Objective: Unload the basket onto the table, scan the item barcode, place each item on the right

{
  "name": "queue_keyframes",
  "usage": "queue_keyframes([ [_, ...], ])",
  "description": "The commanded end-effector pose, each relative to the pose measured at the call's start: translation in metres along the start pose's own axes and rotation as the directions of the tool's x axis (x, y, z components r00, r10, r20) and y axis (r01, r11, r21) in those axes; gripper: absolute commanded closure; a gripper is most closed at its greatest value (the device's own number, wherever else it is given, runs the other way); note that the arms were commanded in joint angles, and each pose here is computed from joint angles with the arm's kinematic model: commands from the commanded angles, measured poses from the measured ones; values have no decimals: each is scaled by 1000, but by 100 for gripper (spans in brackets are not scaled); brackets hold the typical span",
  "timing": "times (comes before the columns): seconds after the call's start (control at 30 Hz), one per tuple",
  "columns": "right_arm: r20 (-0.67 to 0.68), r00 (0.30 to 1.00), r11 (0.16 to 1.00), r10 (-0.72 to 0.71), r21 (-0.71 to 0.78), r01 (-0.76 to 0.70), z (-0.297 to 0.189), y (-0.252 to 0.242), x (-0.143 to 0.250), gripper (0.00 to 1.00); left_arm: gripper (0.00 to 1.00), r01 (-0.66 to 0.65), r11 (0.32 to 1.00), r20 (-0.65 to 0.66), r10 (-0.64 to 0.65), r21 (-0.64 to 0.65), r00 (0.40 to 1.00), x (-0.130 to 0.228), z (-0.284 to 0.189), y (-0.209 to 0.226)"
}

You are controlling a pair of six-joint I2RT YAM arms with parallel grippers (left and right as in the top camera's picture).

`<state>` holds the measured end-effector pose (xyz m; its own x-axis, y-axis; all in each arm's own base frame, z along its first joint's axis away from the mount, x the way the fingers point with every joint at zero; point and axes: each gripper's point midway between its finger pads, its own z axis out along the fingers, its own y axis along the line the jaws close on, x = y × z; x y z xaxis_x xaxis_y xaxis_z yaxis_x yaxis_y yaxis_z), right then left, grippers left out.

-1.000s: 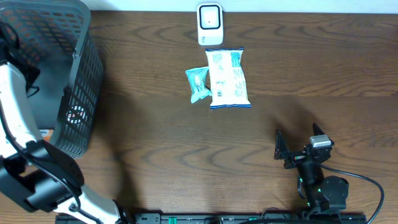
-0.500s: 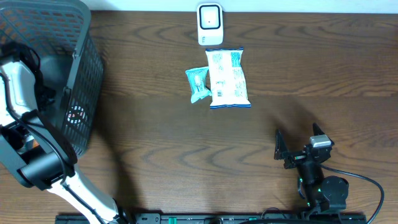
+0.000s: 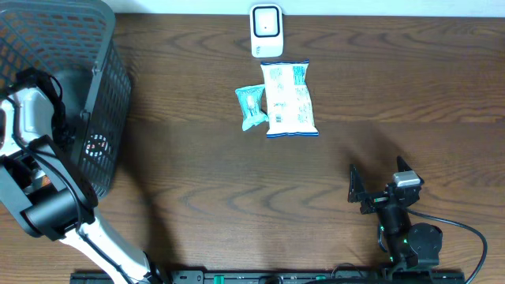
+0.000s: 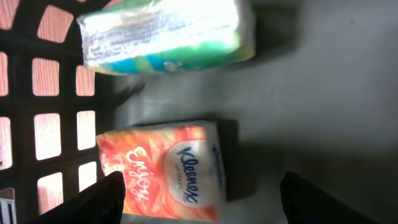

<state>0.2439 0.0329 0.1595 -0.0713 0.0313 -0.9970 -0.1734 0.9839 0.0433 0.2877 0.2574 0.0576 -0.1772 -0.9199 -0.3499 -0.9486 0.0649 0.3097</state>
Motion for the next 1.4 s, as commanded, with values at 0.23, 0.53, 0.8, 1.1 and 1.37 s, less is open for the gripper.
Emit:
queue_keyframes([
  [0.23, 1, 1000, 1000, 6, -12, -6, 0, 3, 0, 1, 32, 6, 999, 18, -5, -49, 1000, 7, 20, 10],
  [0.53, 0, 1000, 1000, 6, -12, -6, 0, 3, 0, 1, 50, 1, 998, 5, -1, -65, 1000, 13, 28, 15],
  [0.8, 0, 1000, 1000, 6, -12, -6, 0, 3, 0, 1, 93, 4, 998, 6, -4, -62, 1000, 12, 29, 16],
  [1.1, 0, 1000, 1000, 6, -12, -6, 0, 3, 0, 1, 93, -3, 991, 154, -18, 133, 988, -38, -52, 9],
  [1.37, 1, 1000, 1000, 6, -12, -6, 0, 3, 0, 1, 93, 33, 745, 182, -205, 666, 962, -55, -202, 4],
])
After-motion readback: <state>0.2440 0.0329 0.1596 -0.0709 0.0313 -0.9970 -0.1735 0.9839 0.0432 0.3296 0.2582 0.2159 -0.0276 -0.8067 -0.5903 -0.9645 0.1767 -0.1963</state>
